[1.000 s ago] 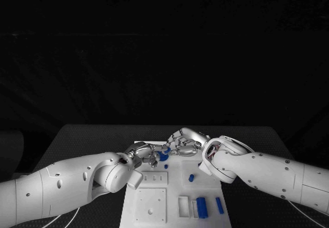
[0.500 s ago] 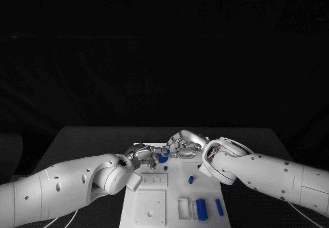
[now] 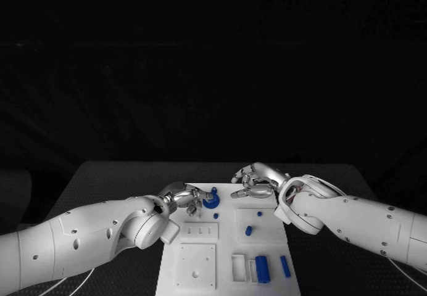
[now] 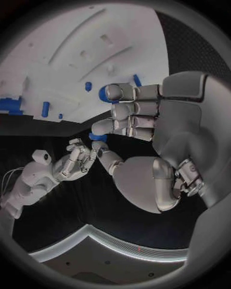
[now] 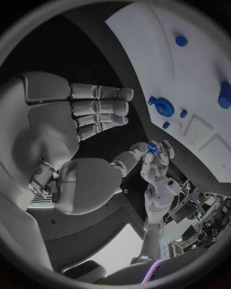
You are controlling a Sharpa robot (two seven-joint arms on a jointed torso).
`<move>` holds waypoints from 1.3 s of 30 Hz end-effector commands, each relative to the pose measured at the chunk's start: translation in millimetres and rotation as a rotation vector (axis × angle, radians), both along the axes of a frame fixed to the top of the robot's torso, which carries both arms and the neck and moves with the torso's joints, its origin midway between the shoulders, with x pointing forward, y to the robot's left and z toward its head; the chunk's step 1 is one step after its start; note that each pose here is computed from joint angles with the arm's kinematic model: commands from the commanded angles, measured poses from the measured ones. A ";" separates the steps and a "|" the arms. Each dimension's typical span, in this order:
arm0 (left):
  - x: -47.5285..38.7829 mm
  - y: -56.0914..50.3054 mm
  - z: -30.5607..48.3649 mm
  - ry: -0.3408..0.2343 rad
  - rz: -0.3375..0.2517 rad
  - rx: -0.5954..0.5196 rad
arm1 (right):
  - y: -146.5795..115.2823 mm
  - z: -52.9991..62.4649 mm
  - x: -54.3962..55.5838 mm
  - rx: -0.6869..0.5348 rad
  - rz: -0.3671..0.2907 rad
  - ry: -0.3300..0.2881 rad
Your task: Assemble the parts on the task board
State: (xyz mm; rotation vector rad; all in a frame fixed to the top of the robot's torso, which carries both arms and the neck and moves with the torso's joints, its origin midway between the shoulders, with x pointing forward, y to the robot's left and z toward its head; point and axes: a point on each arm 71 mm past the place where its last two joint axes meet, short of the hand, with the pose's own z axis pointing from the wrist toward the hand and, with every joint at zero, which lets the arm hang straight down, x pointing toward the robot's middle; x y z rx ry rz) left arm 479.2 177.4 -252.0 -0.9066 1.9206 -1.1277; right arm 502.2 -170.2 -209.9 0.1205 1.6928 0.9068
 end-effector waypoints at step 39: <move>-28.4 4.8 -17.5 -0.199 -0.112 0.675 | -82.1 36.9 48.7 0.173 -0.231 -0.044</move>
